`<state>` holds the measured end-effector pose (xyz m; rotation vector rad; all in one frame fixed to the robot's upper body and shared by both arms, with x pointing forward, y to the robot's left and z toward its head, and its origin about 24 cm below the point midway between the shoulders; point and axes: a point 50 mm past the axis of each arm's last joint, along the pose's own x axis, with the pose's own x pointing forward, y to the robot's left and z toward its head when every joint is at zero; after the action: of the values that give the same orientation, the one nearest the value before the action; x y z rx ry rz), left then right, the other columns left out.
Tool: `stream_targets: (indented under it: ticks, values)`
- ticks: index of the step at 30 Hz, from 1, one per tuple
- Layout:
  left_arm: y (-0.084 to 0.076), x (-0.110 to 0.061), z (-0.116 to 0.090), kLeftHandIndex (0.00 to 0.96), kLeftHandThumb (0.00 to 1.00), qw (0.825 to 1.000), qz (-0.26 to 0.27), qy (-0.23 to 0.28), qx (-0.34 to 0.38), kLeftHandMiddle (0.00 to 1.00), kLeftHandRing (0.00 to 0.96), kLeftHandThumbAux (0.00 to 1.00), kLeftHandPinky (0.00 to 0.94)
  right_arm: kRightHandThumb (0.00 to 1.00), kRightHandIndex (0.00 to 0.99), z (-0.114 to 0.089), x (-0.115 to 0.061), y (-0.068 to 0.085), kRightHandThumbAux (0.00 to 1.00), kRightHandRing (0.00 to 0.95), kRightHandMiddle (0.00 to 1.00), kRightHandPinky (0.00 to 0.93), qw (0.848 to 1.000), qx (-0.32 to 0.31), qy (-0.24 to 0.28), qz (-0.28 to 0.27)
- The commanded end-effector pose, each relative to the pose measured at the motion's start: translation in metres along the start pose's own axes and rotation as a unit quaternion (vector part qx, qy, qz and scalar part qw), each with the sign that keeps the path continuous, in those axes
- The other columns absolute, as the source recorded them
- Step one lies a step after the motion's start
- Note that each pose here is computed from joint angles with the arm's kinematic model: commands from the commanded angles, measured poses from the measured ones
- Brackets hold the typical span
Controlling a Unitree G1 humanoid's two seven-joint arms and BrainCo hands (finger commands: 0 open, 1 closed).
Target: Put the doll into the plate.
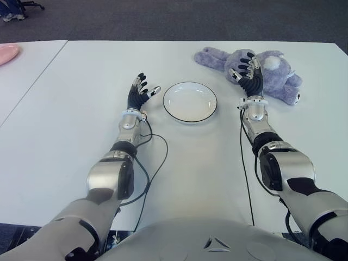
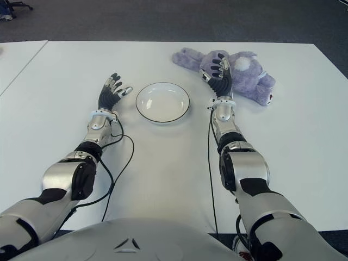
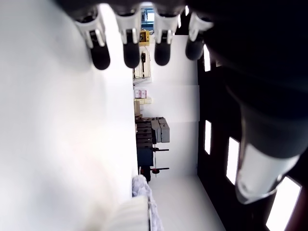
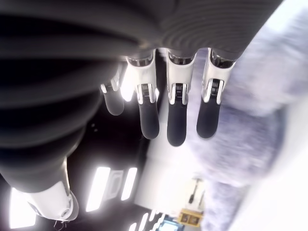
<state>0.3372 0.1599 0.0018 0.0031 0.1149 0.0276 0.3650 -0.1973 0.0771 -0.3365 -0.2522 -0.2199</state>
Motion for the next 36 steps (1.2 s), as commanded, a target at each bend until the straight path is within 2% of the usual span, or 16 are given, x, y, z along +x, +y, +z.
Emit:
stream_targets:
  ticks: [1,6,8,16,26,36]
  values:
    - [-0.002,-0.068,-0.103,0.037,0.000,0.971,0.005,0.239,-0.029,0.087,0.094,0.731,0.130,0.252,0.108,0.001,0.001,0.000,0.650,0.261,0.227,0.287,0.999,-0.034,-0.010,0.013]
    - [-0.002,-0.068,-0.103,0.033,0.000,0.971,0.005,0.239,-0.028,0.083,0.092,0.718,0.127,0.221,0.109,0.008,0.007,-0.003,0.631,0.260,0.226,0.287,0.997,-0.063,-0.029,0.017]
    - [-0.002,-0.068,-0.103,0.030,0.000,0.971,0.004,0.238,-0.025,0.083,0.092,0.711,0.126,0.212,0.111,0.016,0.014,-0.007,0.626,0.258,0.225,0.283,0.996,-0.077,-0.046,0.017]
    - [-0.002,-0.067,-0.102,0.027,0.000,0.971,0.003,0.239,-0.021,0.087,0.094,0.706,0.124,0.182,0.120,0.042,0.037,-0.033,0.600,0.235,0.213,0.245,0.986,-0.139,-0.091,0.000]
    - [-0.003,-0.066,-0.102,0.029,0.000,0.971,0.004,0.239,-0.021,0.089,0.096,0.718,0.127,0.134,0.117,0.055,0.044,-0.039,0.561,0.152,0.151,0.127,0.973,-0.192,-0.127,-0.006]
    - [-0.005,-0.066,-0.102,0.024,0.000,0.971,0.003,0.238,-0.023,0.081,0.087,0.708,0.113,0.110,0.124,0.050,0.044,-0.048,0.572,0.121,0.132,0.110,0.956,-0.262,-0.130,0.003]
